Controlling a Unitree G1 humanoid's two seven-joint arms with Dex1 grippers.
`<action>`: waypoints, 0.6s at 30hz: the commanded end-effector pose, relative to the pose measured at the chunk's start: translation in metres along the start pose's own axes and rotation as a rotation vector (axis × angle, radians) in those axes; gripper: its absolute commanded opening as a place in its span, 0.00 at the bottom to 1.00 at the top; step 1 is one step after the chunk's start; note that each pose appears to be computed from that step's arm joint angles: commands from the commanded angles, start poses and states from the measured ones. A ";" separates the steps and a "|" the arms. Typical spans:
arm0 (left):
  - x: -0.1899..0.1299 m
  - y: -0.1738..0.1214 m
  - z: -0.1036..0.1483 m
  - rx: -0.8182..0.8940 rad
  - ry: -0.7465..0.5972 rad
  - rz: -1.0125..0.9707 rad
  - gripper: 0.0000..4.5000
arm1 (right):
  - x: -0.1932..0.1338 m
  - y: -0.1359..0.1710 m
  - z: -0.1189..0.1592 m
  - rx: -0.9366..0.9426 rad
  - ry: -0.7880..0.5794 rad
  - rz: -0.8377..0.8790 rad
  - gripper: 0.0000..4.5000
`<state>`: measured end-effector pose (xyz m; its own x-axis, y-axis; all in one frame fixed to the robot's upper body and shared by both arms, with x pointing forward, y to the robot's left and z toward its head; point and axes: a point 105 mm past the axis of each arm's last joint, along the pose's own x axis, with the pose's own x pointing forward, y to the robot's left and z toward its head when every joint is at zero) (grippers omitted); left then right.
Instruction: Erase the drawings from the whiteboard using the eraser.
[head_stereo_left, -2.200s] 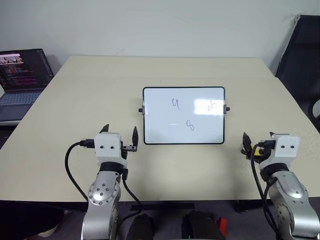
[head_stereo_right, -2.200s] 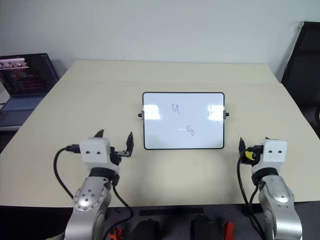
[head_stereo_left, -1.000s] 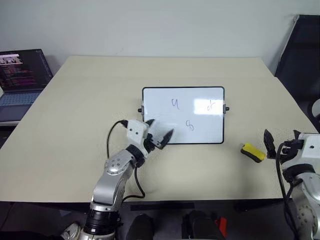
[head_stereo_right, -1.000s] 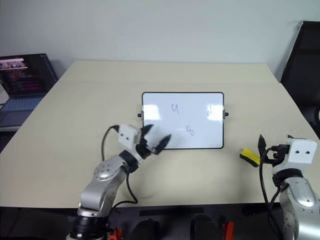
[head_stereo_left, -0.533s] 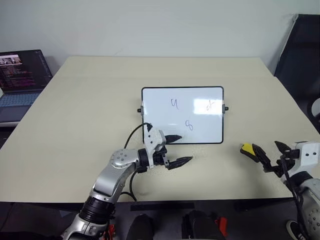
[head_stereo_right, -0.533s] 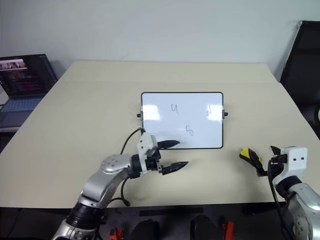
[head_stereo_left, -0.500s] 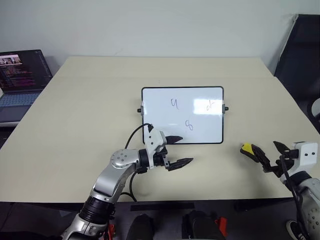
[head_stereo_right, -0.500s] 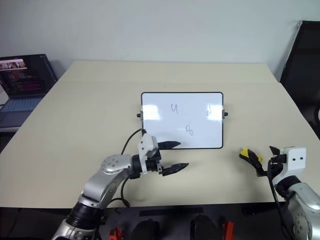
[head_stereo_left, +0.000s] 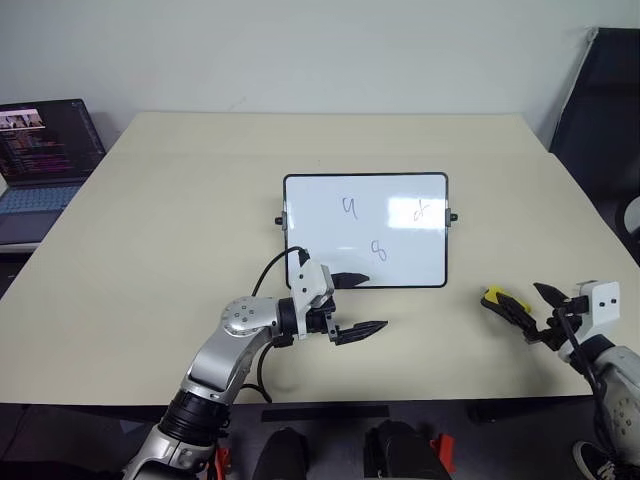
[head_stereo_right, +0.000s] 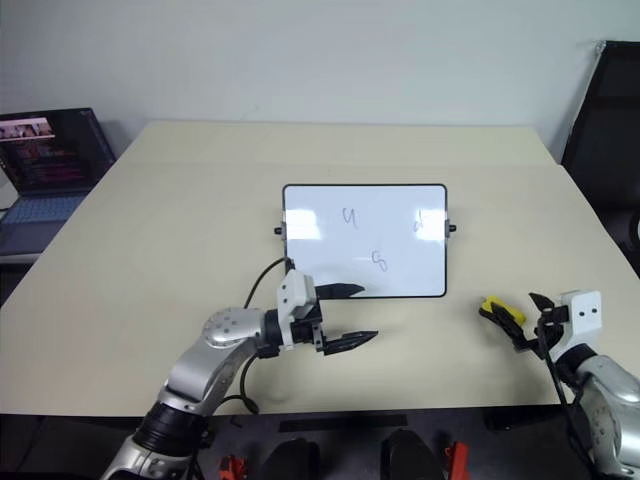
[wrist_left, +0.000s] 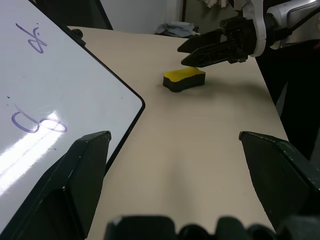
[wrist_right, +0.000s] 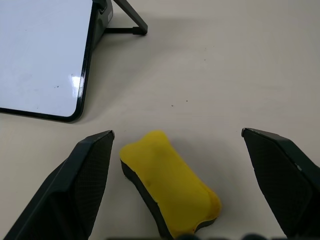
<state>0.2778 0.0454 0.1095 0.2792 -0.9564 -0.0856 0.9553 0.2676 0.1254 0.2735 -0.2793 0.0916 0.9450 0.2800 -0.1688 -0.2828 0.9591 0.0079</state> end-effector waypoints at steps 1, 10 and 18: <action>-0.002 0.000 0.009 0.039 -0.026 0.007 1.00 | 0.002 0.008 0.010 -0.019 -0.033 0.063 1.00; -0.005 0.004 0.008 0.044 -0.021 0.022 1.00 | 0.008 0.019 -0.002 -0.004 0.008 0.151 1.00; -0.003 0.004 0.014 0.044 -0.032 0.035 1.00 | 0.014 0.009 -0.004 -0.004 0.019 0.132 1.00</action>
<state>0.2801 0.0497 0.1081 0.3121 -0.9457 -0.0908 0.9451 0.2993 0.1315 0.2819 -0.2630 0.0768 0.8915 0.4058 -0.2012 -0.4013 0.9137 0.0645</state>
